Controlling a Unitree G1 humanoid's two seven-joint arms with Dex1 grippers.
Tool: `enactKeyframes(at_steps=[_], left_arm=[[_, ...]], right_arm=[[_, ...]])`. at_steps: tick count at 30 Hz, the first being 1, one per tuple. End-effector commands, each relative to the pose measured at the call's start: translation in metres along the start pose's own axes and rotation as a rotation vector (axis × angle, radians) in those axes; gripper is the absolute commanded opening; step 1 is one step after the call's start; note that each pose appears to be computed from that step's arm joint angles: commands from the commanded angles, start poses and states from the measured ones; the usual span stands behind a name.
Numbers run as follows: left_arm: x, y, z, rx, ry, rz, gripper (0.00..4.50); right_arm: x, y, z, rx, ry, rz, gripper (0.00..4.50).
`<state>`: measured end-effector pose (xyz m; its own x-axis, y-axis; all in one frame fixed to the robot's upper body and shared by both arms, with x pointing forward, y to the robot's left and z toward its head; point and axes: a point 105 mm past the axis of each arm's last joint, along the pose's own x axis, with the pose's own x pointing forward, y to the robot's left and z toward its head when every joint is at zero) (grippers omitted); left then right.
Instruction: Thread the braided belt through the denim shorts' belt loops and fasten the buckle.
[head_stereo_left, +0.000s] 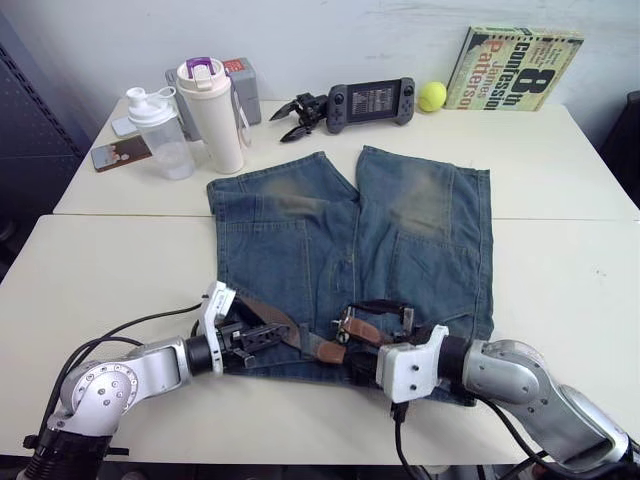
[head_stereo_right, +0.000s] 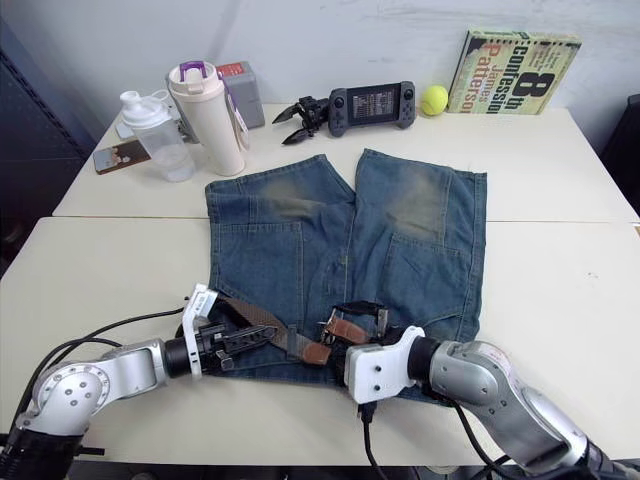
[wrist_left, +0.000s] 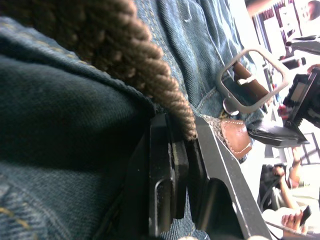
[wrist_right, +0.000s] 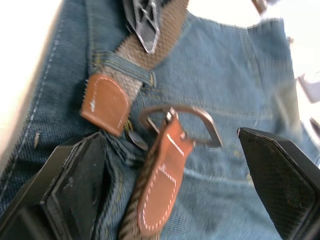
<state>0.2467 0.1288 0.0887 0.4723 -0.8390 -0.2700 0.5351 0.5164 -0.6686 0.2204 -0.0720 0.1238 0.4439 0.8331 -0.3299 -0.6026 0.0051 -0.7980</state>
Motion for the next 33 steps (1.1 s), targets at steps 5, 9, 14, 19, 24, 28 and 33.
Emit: enactKeyframes(at_steps=[5, 9, 14, 19, 24, 28, 33], left_arm=[[0.000, -0.006, 0.001, 0.011, 0.009, -0.035, 0.00], [0.000, -0.007, -0.001, 0.012, 0.018, -0.037, 0.00], [0.000, -0.007, -0.001, 0.005, 0.014, -0.038, 0.00], [-0.001, -0.006, -0.001, -0.003, 0.013, -0.030, 0.00], [-0.001, -0.007, -0.001, -0.006, 0.009, -0.029, 0.00], [-0.002, -0.007, -0.002, -0.008, 0.006, -0.024, 0.00], [-0.003, -0.006, -0.001, -0.010, -0.001, -0.015, 0.00]], right_arm=[[0.004, 0.000, 0.011, -0.099, -0.059, -0.035, 4.46], [0.010, -0.005, 0.010, -0.137, -0.063, -0.067, 4.46], [0.014, -0.007, 0.016, -0.148, -0.091, -0.079, 4.46], [0.015, -0.008, 0.020, -0.164, -0.108, -0.076, 3.93], [0.016, -0.006, 0.023, -0.183, -0.125, -0.059, 1.93], [0.016, -0.005, 0.026, -0.200, -0.138, -0.042, 0.28], [0.017, -0.003, 0.026, -0.195, -0.145, -0.020, 0.06]])
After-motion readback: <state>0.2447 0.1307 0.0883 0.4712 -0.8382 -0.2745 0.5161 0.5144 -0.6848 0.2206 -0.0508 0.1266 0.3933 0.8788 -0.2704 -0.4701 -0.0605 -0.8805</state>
